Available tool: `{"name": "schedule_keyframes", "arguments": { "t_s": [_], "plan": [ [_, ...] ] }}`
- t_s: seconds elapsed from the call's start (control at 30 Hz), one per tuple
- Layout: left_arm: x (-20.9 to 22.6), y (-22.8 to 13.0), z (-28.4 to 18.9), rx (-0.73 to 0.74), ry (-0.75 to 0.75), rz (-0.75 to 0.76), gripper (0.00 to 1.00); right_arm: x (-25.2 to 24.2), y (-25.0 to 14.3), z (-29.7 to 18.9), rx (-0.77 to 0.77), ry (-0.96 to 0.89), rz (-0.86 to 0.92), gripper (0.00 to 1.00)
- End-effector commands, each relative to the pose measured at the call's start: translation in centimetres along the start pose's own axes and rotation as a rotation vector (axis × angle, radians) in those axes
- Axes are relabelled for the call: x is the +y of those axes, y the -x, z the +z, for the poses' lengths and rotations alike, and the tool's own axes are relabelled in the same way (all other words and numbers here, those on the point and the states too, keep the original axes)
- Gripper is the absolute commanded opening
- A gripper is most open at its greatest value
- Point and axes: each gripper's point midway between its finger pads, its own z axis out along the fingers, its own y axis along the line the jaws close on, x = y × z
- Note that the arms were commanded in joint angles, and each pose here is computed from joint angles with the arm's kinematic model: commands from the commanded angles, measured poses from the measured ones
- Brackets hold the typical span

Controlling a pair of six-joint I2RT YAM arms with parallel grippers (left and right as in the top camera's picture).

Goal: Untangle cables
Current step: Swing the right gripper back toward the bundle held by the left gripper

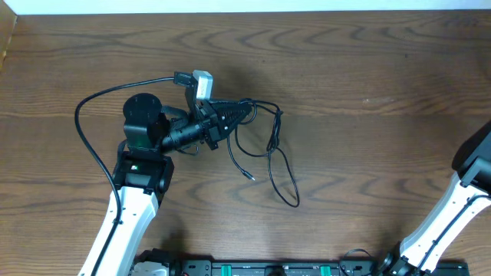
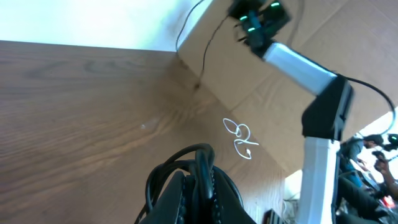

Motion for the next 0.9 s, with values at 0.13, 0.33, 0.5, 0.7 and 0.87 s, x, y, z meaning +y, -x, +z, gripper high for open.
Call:
{"name": "schedule_keyframes", "arguments": {
  "t_s": [0.13,0.33,0.5,0.7,0.87],
  "plan": [
    [0.3,1.6,-0.1,-0.045,0.043,0.023,0.08,-2.9,-7.5,0.8,0.143,-0.078,-0.092,0.01],
    [0.3,1.6,-0.1,-0.045,0.043,0.019,0.08,-6.0,-25.2,-3.0,0.555,-0.283,-0.177,0.01],
    [0.3,1.6,-0.1,-0.045,0.043,0.020,0.08,-2.4,-35.6,-8.3,0.890,-0.090,-0.130,0.66],
    [0.3,1.6,-0.1,-0.045,0.043,0.020,0.08,2.0,-34.4,-10.0,0.985,0.083,0.004,0.99],
    [0.3,1.6,-0.1,-0.045,0.043,0.020,0.08,5.4,-20.8,-6.8,0.792,0.238,0.134,0.99]
  ]
}}
